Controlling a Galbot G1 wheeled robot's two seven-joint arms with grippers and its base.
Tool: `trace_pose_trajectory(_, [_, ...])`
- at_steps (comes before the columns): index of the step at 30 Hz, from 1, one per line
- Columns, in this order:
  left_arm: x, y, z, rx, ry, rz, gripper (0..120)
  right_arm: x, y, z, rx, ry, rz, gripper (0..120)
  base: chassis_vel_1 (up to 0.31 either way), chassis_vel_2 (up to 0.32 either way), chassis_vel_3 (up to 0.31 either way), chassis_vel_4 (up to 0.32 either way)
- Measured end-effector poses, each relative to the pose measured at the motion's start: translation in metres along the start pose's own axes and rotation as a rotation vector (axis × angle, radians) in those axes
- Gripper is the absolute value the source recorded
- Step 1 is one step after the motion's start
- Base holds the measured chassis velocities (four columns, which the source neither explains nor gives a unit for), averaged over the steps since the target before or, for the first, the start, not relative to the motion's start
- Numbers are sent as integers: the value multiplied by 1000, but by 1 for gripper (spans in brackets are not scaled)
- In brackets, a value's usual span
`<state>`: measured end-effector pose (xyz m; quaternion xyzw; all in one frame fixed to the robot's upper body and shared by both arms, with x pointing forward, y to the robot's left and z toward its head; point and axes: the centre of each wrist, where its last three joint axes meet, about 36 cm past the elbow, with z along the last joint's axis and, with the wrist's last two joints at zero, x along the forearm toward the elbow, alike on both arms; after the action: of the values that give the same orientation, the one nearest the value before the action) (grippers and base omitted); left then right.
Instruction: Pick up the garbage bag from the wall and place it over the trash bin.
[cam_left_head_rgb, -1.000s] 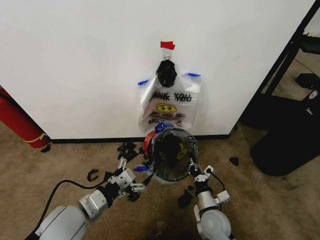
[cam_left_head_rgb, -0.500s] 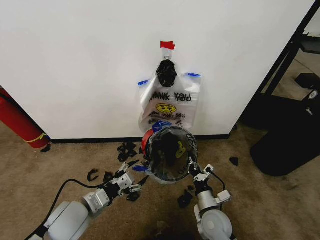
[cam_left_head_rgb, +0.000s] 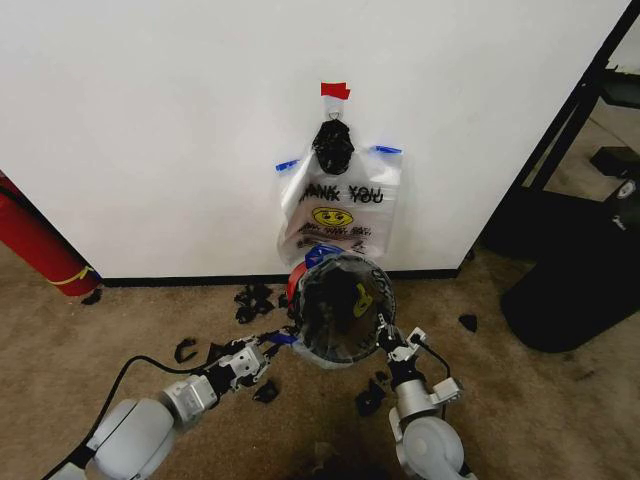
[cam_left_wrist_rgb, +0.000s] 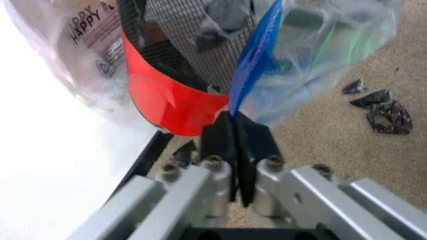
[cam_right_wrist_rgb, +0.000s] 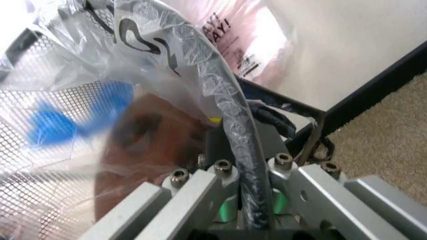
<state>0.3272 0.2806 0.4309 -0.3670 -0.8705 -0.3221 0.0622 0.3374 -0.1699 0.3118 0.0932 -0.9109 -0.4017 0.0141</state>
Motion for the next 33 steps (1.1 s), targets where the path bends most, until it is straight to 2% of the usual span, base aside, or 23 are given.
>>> trace_pose_trajectory(6, [-3, 0, 7, -9, 15, -8, 0, -1, 0, -1, 0, -2, -2, 0, 0, 0, 0, 0])
trace_pose_trajectory(8, [-5, 0, 14, -27, 51, -41, 0, 0, 2, -2, -2, -2, -4, 0, 0, 0, 0, 0])
trace_pose_trajectory(16, [-10, -3, 36, -41, 119, -71, 0, 7, 13, -6, -15, 25, -17, 0, 0, 0, 0, 0])
trace_pose_trajectory(20, [-11, -5, 38, -39, 110, -75, 0, 9, 14, -6, -10, 33, -19, 0, 0, 0, 0, 0])
trace_pose_trajectory(23, [-14, -14, 33, -29, 54, -69, 0, 10, 16, -6, -10, 37, -22, 0, 0, 0, 0, 0])
trace_pose_trajectory(29, [-18, -21, 37, -24, 16, -99, 0, 10, 17, -4, -4, 41, -24, 0, 0, 0, 0, 0])
trace_pose_trajectory(31, [-18, -23, 45, -28, 20, -130, 8, 8, 15, -3, 0, 42, -14, 0, 0, 0, 0, 0])
trace_pose_trajectory(32, [-18, -23, 45, -28, 20, -130, 8, 8, 15, -3, 0, 42, -14, 0, 0, 0, 0, 0])
trace_pose_trajectory(33, [-17, -24, 53, -39, 22, -142, 15, 7, 14, -3, 3, 41, -6, 0, 0, 0, 0, 0])
